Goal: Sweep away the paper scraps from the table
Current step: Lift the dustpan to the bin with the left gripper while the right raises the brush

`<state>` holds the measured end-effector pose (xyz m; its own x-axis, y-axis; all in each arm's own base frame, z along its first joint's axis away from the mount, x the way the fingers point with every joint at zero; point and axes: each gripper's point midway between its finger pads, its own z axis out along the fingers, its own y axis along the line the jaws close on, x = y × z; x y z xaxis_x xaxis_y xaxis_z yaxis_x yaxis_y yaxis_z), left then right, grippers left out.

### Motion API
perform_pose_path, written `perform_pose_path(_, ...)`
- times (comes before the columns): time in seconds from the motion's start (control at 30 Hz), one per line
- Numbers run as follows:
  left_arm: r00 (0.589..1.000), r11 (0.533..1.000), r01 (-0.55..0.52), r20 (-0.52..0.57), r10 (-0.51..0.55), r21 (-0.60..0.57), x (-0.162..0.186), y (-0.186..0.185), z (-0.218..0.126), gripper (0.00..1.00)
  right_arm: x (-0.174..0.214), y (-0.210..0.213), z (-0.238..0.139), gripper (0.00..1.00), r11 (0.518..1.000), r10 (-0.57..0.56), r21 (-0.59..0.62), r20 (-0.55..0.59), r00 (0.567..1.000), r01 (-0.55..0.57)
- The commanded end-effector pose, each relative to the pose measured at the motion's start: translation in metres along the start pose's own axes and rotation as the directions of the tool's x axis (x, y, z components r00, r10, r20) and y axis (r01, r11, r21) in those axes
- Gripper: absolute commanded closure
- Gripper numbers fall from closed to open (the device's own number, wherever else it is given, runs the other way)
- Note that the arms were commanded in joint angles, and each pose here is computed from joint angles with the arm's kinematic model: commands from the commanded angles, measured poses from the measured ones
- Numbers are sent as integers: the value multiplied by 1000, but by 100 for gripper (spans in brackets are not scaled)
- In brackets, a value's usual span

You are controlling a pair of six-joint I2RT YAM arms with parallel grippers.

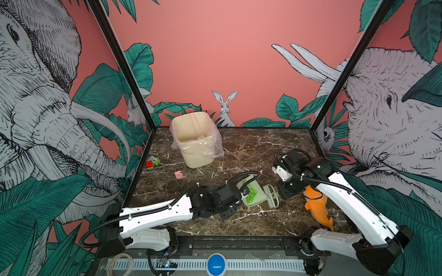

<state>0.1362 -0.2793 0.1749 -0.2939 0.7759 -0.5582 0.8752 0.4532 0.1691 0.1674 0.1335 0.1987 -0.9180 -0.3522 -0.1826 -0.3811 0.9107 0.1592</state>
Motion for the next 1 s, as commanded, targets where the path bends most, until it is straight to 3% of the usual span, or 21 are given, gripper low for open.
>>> perform_pose_path(0.0, 998, 997, 65, 16, -64, -45, -5, 19, -25, 98, -5, 5, 0, 100, 999, -10, -43, 27, 1000, 12)
perform_pose_path(0.23, 987, 984, 154, 64, -148, -93, -19, 44, -60, 98, -14, 7, -2, 100, 997, -33, -73, 34, 999, 35)
perform_pose_path(0.53, 971, 951, 238, 51, -232, -200, -25, 83, -106, 98, -24, 11, 2, 100, 993, -42, -106, 34, 999, 45)
perform_pose_path(0.97, 910, 830, 413, 121, -397, -374, -29, 171, -161, 99, -42, 16, 21, 100, 989, -52, -140, 38, 998, 57)
